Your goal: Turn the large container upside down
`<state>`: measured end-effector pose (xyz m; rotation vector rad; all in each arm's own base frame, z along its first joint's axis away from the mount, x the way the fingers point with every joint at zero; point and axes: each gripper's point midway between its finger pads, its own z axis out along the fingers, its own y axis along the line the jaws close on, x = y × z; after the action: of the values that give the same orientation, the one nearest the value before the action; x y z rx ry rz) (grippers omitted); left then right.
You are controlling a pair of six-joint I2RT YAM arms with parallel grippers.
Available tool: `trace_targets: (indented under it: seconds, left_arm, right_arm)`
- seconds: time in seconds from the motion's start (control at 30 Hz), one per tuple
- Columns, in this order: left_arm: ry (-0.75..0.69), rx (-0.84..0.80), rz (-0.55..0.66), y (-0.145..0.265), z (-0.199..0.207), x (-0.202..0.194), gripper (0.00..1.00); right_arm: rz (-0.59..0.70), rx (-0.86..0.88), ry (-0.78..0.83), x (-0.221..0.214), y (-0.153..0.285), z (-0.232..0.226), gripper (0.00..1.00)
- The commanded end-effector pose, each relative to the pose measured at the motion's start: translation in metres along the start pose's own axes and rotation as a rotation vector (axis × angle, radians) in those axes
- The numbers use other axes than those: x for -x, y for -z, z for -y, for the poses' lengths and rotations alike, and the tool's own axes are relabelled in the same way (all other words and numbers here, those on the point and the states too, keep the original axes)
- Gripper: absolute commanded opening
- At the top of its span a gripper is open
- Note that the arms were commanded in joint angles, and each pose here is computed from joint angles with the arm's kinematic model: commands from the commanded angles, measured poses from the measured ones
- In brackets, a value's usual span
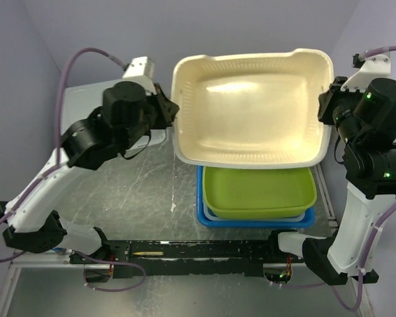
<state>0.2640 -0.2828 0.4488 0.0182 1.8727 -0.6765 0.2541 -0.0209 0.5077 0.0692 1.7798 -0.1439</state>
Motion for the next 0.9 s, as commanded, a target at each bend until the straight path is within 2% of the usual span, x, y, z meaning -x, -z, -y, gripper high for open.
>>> trace_targets:
  seconds: [0.0, 0.17, 0.27, 0.37, 0.43, 0.57, 0.7, 0.87]
  left_arm:
    - [0.017, -0.038, 0.09, 0.036, 0.007, 0.034, 0.07]
    - [0.043, 0.217, 0.167, 0.071, -0.059, 0.048, 0.07]
    - [0.092, 0.335, 0.199, 0.1, -0.098, 0.045, 0.07]
    - [0.132, 0.395, 0.194, 0.122, -0.125, 0.035, 0.07]
    - [0.148, 0.438, 0.191, 0.132, -0.14, 0.028, 0.07]
    - [0.145, 0.523, 0.139, 0.136, -0.162, 0.002, 0.07]
    - [0.132, 0.553, 0.084, 0.131, -0.173, -0.027, 0.07]
    - [0.092, 0.589, 0.003, 0.122, -0.184, -0.061, 0.07]
  right_arm:
    - [0.223, 0.411, -0.239, 0.064, -0.014, -0.081, 0.0]
    - [0.248, 0.741, -0.344, 0.062, -0.024, -0.138, 0.0]
    - [0.207, 0.913, -0.389, 0.049, -0.031, -0.176, 0.0]
    - [0.184, 0.932, -0.303, 0.037, -0.037, -0.237, 0.0]
    - [0.124, 0.993, -0.241, 0.023, -0.032, -0.286, 0.0]
    - [0.021, 1.049, -0.177, -0.013, -0.036, -0.352, 0.0]
    - [-0.061, 1.024, -0.163, -0.053, -0.054, -0.375, 0.0]
    - [-0.157, 0.969, -0.149, -0.1, -0.07, -0.376, 0.0]
